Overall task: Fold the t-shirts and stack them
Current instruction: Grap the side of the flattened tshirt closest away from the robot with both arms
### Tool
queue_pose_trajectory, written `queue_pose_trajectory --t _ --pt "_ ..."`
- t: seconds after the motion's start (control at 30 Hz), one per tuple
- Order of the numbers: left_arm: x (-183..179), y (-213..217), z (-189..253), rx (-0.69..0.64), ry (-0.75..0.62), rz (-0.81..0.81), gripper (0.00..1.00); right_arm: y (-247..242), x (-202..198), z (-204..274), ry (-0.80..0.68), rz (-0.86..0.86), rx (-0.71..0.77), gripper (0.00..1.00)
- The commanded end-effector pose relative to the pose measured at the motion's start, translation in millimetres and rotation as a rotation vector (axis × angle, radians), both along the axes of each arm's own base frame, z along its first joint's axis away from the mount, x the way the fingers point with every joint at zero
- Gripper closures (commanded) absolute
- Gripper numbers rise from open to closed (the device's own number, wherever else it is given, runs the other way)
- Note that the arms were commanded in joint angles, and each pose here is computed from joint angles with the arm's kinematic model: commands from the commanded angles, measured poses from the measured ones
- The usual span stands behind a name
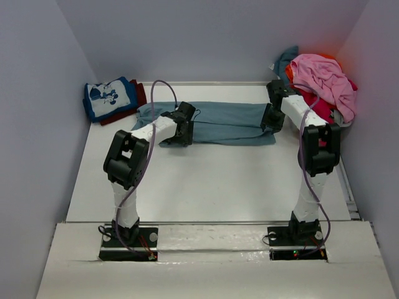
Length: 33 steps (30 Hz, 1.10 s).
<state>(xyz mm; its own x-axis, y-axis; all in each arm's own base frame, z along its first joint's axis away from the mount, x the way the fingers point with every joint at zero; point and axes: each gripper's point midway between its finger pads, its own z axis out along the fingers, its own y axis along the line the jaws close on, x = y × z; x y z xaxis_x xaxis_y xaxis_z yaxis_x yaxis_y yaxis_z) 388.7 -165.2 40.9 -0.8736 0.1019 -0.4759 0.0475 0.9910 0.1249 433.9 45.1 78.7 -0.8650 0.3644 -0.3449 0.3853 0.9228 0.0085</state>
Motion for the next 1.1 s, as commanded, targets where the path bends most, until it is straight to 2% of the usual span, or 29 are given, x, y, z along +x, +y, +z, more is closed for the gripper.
queue_pose_trajectory --t 0.0,0.17,0.27,0.47,0.6,0.83,0.93,1.07 --pt "23 -4 19 0.030 -0.058 -0.015 0.18 -1 4 26 -0.063 -0.003 -0.003 0.54" --pt "22 -6 15 0.024 -0.042 -0.021 0.18 -2 4 28 -0.063 -0.001 -0.010 0.54" --pt "12 -3 17 0.015 -0.034 -0.024 0.22 -3 3 26 -0.060 -0.001 -0.010 0.54" --pt "-10 4 18 -0.001 -0.014 -0.025 0.37 -1 2 22 -0.053 -0.003 -0.004 0.54" --pt "-18 10 22 0.002 -0.017 -0.020 0.41 -1 1 20 -0.047 -0.003 -0.005 0.54" --pt "-18 9 37 -0.018 -0.046 -0.014 0.45 -1 0 19 -0.044 -0.001 -0.001 0.54" --pt "-17 6 32 -0.023 -0.032 -0.020 0.48 0 1 19 -0.046 0.000 0.004 0.54" --pt "-15 1 23 -0.038 -0.019 -0.028 0.47 0 1 21 -0.049 0.000 0.004 0.54"
